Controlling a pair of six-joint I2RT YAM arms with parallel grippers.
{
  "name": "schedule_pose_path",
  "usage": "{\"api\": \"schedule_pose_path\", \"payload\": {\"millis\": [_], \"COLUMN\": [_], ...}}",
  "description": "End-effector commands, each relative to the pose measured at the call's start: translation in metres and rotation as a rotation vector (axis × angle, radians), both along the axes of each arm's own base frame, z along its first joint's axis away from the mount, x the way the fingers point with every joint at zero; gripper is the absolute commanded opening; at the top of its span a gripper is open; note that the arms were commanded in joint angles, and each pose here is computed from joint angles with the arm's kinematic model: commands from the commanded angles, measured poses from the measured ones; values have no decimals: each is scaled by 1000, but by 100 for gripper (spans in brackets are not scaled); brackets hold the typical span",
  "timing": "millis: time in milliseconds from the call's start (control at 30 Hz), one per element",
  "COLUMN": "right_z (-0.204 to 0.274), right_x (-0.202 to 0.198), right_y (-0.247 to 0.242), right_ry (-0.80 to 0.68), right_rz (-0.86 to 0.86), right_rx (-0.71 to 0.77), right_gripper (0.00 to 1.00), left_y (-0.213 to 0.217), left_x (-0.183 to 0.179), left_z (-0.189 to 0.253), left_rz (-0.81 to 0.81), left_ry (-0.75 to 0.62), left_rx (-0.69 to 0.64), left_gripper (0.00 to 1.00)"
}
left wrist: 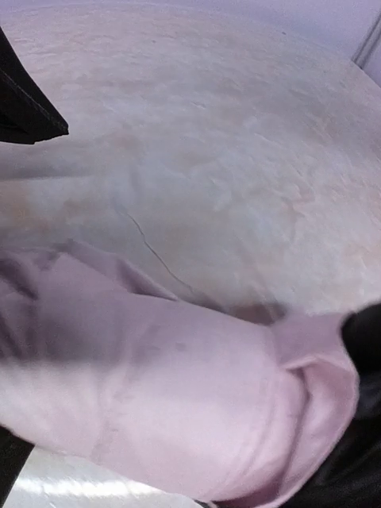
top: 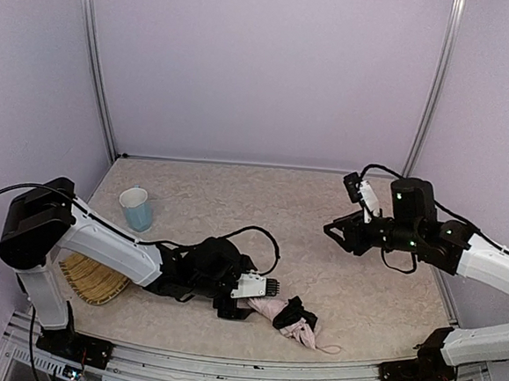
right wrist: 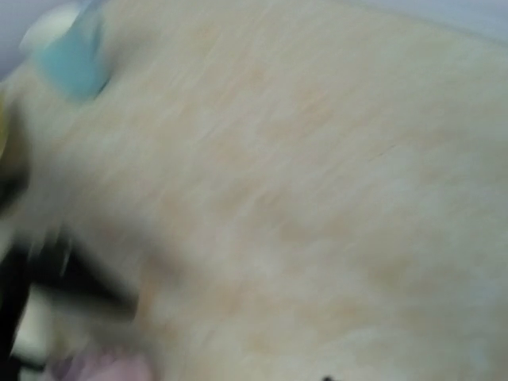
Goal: Put away the umbrella
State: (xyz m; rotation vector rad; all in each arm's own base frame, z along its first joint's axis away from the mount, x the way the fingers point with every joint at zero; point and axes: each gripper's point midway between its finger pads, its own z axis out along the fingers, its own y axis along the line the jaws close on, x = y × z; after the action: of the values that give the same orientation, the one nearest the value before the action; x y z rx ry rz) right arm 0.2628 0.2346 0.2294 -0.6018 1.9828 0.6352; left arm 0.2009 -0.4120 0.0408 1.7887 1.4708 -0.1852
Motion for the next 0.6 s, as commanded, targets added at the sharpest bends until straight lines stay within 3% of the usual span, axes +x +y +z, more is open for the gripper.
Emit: {"api": "schedule_pose_path", "payload": {"millis": [0, 167, 267, 367, 500, 567], "right_z": [-32, -67, -100, -139, -173, -189], "right_x": [-41, -91, -94, -99, -108, -101], "right_y": [43, 95, 109, 113, 112, 109], "right_ry": [149, 232, 326, 432, 471, 486], "right_rz": [318, 569, 550, 514, 466, 402], "right_rx": [-79, -153, -251, -364, -518, -573], "right_gripper": [41, 60, 65, 82, 84, 79], "left_y": [30, 68, 97, 111, 107, 104], "left_x": [19, 11, 39, 55, 50, 48], "left_z": [33, 59, 83, 92, 95, 94], "left_rz": [77, 157, 349, 430, 395, 383], "left_ry": [-86, 6, -44, -7, 10, 24], "left_rx": [-47, -208, -344, -385, -395, -402], "left_gripper": [99, 99, 99, 99, 99, 99]}}
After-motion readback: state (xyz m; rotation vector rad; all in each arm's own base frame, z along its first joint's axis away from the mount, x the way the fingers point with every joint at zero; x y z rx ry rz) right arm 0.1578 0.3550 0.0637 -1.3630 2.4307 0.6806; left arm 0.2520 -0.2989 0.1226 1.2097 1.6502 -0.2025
